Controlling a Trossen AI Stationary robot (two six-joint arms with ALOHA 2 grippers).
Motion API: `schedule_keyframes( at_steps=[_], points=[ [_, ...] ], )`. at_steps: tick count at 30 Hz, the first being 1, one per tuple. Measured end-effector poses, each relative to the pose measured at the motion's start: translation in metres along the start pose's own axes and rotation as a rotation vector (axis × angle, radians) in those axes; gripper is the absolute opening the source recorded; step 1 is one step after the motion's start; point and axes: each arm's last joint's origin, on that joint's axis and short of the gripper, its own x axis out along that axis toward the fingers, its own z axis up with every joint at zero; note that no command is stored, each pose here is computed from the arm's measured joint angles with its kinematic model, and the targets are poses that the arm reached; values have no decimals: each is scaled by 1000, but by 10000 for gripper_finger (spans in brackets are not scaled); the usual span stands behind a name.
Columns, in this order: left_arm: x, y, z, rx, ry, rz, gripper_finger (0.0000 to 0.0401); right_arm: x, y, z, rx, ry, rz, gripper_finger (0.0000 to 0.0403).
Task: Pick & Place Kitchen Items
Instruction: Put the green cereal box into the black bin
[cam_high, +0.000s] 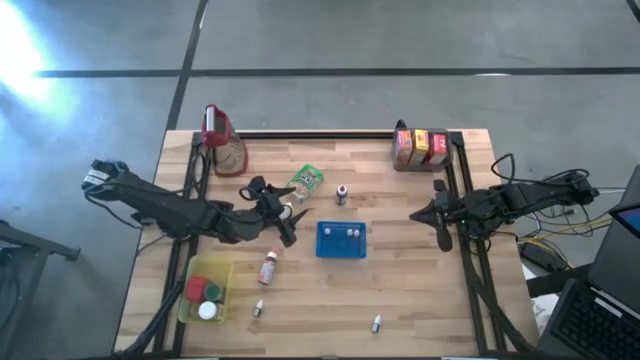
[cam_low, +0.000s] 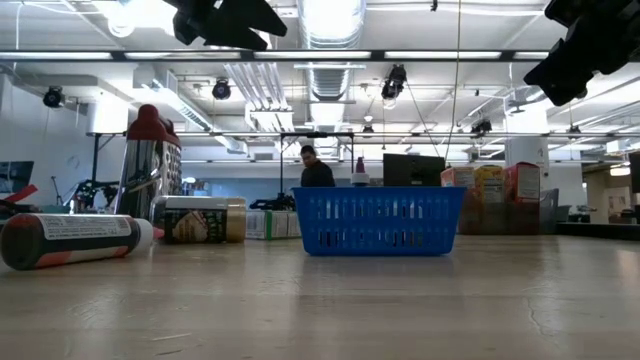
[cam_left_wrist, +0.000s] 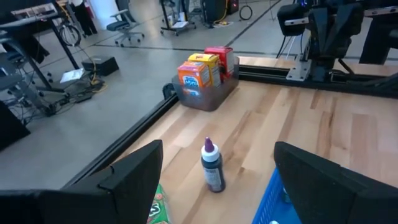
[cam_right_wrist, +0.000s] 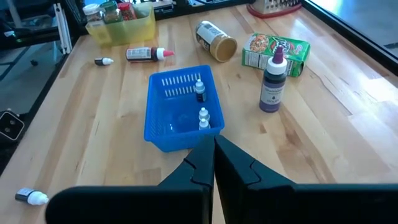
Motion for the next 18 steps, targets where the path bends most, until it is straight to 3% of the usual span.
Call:
schedule_keyframes(
  at_steps=[10,18],
  points=[
    [0,0,1,48,-3,5,312,0,0,0,0,0,0,8],
    [-4,1,21,25,-9,14,312,0,0,0,0,-1,1,8]
  ],
)
